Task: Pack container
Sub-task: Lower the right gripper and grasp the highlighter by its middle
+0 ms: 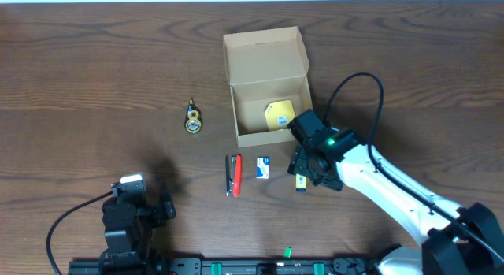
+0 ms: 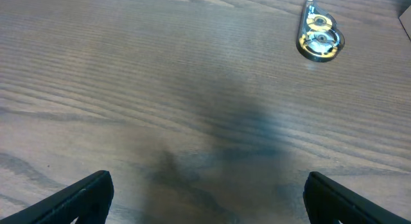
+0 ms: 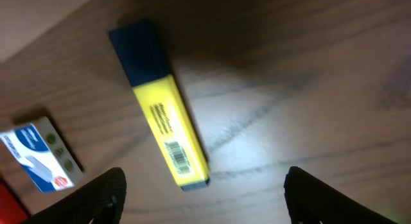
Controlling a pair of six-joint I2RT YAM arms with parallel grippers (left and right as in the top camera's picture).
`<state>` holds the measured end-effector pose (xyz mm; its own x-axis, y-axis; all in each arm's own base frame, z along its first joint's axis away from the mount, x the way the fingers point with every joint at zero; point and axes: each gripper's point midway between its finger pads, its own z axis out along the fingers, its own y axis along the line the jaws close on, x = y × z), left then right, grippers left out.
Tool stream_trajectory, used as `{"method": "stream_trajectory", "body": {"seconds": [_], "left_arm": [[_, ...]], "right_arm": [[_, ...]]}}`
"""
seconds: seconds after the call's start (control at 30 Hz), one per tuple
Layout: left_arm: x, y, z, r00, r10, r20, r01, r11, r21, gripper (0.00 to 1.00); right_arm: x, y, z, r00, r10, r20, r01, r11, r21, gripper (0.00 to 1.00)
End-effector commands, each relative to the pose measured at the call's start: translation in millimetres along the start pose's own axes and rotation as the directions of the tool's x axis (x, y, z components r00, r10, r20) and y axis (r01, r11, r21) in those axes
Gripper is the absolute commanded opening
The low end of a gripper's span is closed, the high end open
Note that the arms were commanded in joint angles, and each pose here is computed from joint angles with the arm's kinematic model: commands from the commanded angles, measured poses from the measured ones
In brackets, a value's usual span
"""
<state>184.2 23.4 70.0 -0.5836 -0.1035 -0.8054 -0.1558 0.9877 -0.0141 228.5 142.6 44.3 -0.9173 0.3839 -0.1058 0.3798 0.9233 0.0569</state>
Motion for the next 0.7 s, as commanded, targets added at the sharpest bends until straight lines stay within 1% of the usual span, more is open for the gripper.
{"method": "stream_trajectory", "body": {"seconds": [0.0,0.23,0.4,0.67], "left_arm": [[6.7,1.5,3.0,1.000,0.000,-0.017,0.000,1.000,-0.009,0.95],[6.7,1.5,3.0,1.000,0.000,-0.017,0.000,1.000,-0.009,0.95],[6.7,1.5,3.0,1.000,0.000,-0.017,0.000,1.000,-0.009,0.96],[6.7,1.5,3.0,1.000,0.000,-0.017,0.000,1.000,-0.009,0.96]], "right_arm": [[-1.2,2.4,3.9,1.000,0.013,0.012,-0.013,1.000,0.005,0.78],[-6.6,9.5,12.6,0.999,0.025,0.026,-0.024,1.000,-0.005,0.77],[-3.2,5.8,26.1,1.000,0.030,0.001,-0.030,0.999,0.037,0.76],[-1.1,6.8,38.5,0.998,0.066,-0.018,-0.065,0.996,0.054,0.71]]}}
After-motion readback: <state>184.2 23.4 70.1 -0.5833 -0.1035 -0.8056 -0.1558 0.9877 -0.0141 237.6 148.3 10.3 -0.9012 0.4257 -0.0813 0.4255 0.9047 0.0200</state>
